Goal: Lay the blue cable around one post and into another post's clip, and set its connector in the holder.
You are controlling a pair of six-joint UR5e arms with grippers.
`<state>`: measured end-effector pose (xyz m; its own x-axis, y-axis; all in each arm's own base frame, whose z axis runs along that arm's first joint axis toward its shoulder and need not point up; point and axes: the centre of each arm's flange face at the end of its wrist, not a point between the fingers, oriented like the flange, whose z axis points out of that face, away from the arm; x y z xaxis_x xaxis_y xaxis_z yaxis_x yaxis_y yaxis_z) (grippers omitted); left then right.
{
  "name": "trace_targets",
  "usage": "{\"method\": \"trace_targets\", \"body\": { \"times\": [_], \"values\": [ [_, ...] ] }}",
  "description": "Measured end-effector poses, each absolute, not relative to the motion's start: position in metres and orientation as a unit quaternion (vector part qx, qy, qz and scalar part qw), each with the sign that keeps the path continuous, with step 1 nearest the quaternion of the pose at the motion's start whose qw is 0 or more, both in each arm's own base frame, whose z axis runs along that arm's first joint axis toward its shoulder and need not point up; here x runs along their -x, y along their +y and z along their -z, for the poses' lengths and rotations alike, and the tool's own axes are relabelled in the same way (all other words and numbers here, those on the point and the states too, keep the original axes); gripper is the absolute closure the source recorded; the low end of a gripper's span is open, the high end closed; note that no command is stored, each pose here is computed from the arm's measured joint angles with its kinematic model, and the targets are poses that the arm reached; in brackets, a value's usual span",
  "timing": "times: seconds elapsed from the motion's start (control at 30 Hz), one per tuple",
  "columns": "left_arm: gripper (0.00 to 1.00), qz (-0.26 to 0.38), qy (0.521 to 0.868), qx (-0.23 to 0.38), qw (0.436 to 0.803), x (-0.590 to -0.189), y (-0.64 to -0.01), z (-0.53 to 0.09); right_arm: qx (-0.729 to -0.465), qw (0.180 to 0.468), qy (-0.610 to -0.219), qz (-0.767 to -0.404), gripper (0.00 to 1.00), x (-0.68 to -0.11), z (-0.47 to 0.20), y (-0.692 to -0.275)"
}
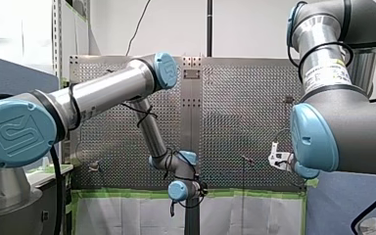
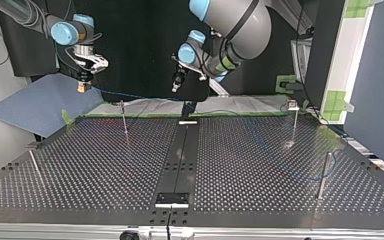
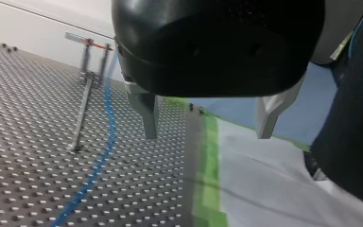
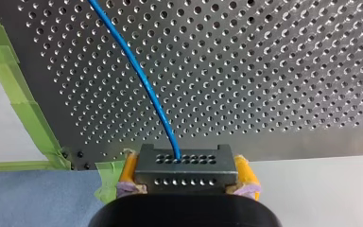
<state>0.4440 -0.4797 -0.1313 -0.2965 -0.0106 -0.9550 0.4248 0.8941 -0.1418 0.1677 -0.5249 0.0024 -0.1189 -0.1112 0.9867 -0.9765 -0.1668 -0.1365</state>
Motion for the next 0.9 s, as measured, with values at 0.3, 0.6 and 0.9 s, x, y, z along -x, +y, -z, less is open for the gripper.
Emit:
{"method": "trace_targets", "body": {
  "times": [0.3,0.6,0.9],
  "values": [
    [0.0,0.177,0.803,-0.146,0.551,-0.436,-0.482,0.168,-0.534,0.395,-0.51,-0.547,1.0,-0.168,-0.002,-0.525],
    [0.0,0.154,0.827,-0.158,0.517,-0.401,-0.454,0.22,-0.534,0.395,-0.51,-0.546,1.0,-0.168,-0.002,-0.524],
    [0.0,0.151,0.821,-0.152,0.53,-0.402,-0.453,0.192,-0.535,0.394,-0.51,-0.546,1.0,-0.169,-0.002,-0.524]
  ]
}}
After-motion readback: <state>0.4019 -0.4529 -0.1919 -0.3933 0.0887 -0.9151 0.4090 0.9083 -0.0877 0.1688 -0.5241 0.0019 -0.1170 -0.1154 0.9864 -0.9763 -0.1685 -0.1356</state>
